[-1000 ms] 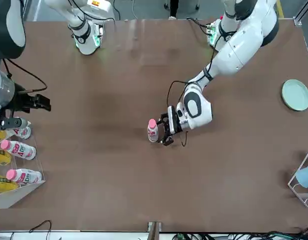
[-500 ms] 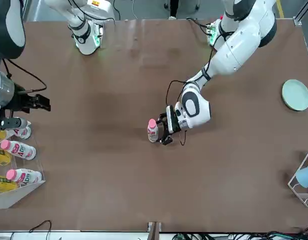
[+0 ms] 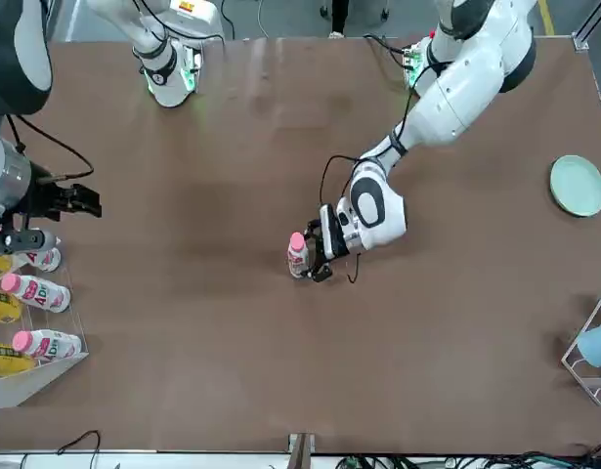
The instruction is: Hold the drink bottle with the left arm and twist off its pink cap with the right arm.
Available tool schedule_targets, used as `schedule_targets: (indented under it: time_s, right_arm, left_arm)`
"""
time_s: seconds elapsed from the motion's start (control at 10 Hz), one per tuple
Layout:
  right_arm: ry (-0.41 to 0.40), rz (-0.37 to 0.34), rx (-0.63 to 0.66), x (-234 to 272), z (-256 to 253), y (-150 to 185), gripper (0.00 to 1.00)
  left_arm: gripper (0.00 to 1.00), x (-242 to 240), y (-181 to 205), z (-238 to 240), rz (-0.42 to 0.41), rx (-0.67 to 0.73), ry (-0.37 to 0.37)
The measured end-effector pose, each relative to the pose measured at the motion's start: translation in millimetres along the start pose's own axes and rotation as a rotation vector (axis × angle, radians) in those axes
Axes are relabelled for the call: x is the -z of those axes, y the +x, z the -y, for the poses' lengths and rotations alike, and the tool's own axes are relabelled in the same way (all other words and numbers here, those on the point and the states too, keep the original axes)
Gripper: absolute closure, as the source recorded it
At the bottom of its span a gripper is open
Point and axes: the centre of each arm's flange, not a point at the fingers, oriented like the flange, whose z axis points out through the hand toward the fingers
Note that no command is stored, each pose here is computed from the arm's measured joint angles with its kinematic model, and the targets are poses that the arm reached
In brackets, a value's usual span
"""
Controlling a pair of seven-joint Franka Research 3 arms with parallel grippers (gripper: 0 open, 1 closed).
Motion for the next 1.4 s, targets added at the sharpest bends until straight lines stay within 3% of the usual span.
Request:
schedule_targets:
  time_s: [0.2,0.7,1.0,1.4]
  right_arm:
    - [0.012,-0.005,0.004,-0.3,2.9,1.1,0.00]
    - [0.020,-0.001,0.025,-2.1,16.1,1.9,0.00]
    - [0.112,-0.001,0.051,-15.6,40.5,12.5,0.00]
    - [0.106,-0.026,0.085,-61.8,132.9,35.1,0.00]
  left_arm:
    - [0.05,-0.3,-2.5,2.6,0.002,0.001,0.005]
    - [0.35,-1.9,-1.4,5.2,0.005,-0.014,0.011]
    - [0.40,-1.9,-1.2,5.5,0.004,-0.013,0.012]
    - [0.40,-2.0,-1.3,5.4,0.003,-0.006,0.015]
